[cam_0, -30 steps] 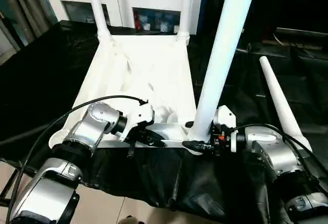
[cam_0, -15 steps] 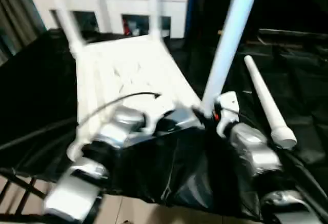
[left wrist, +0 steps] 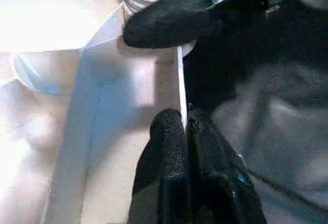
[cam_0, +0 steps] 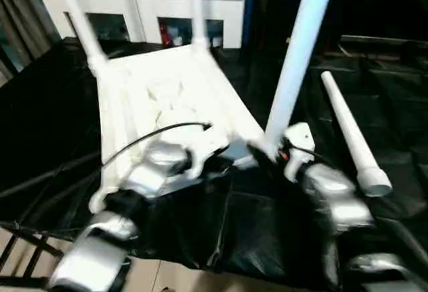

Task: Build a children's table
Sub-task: Rotate leg to tighten

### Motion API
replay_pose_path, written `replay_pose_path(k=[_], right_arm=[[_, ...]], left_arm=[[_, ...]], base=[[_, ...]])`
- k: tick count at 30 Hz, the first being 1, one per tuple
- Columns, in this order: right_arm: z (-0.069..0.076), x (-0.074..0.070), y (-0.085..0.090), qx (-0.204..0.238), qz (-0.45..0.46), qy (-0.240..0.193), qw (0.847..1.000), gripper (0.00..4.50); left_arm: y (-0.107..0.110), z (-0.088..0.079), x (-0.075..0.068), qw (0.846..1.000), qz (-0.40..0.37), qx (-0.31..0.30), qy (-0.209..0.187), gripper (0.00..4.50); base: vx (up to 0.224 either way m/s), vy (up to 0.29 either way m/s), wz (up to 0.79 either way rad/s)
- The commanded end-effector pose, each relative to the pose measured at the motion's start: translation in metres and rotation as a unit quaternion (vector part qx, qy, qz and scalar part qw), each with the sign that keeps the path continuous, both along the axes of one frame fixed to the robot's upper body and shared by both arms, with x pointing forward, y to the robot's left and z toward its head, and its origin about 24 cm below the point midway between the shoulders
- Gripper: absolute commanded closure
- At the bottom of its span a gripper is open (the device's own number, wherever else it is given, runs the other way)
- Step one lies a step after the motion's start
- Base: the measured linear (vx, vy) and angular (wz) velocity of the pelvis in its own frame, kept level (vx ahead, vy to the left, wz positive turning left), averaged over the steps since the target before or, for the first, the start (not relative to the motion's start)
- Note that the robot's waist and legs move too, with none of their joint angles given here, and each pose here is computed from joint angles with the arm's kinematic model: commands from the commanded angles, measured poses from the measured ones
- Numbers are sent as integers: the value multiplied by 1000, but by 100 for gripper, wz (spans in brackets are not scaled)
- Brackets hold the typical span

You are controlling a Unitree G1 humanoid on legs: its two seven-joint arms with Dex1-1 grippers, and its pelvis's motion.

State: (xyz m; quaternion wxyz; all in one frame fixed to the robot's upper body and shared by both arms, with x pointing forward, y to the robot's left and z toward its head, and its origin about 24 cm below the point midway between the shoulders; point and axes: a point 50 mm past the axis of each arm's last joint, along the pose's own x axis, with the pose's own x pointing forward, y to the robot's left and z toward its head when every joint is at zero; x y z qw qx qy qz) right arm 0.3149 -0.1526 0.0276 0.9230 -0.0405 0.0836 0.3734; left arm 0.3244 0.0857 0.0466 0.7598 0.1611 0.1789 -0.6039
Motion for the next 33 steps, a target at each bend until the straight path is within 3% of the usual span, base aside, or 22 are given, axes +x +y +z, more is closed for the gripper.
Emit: replay_pose_path(k=[1, 4, 7, 8, 11, 16, 22, 26, 30, 32, 33], right_arm=[[-2, -6, 10, 1, 60, 14, 998, 51], [0, -11, 5, -10, 115, 21, 993, 51], [6, -22, -3, -35, 227, 43, 972, 51], [6, -22, -3, -35, 227, 43, 972, 51], [10, -26, -5, -50, 275, 50, 959, 83], [13, -27, -3, -53, 301, 53, 951, 130], [13, -28, 0, -39, 300, 57, 951, 165], [3, -19, 3, -13, 179, 64, 982, 172], [-9, -8, 7, -31, 39, 44, 998, 172], [-21, -1, 9, -25, -109, 58, 992, 173], [-22, -1, 11, -20, -124, 63, 990, 173]], left_arm=[[-10, 0, -10, 998, -57, -24, 11, 450], [-4, 0, -12, 996, -78, -24, 26, 450], [12, -1, -16, 991, -127, -2, 45, 450], [12, -1, -16, 991, -127, -2, 45, 450], [21, -1, -19, 986, -159, 15, 57, 450], [29, -2, -20, 981, -180, 33, 65, 450], [30, -1, -18, 984, -167, 25, 64, 450], [23, 3, -3, 997, -70, 1, 43, 450], [10, 8, 6, 999, -3, -16, 32, 450], [-8, 10, 8, 999, 38, -25, 22, 450], [-10, 9, 8, 998, 49, -23, 14, 450]], base=[[0, 0, 0], [0, 0, 0], [0, 0, 0], [0, 0, 0], [0, 0, 0], [0, 0, 0], [0, 0, 0], [0, 0, 0], [0, 0, 0], [0, 0, 0], [0, 0, 0]])
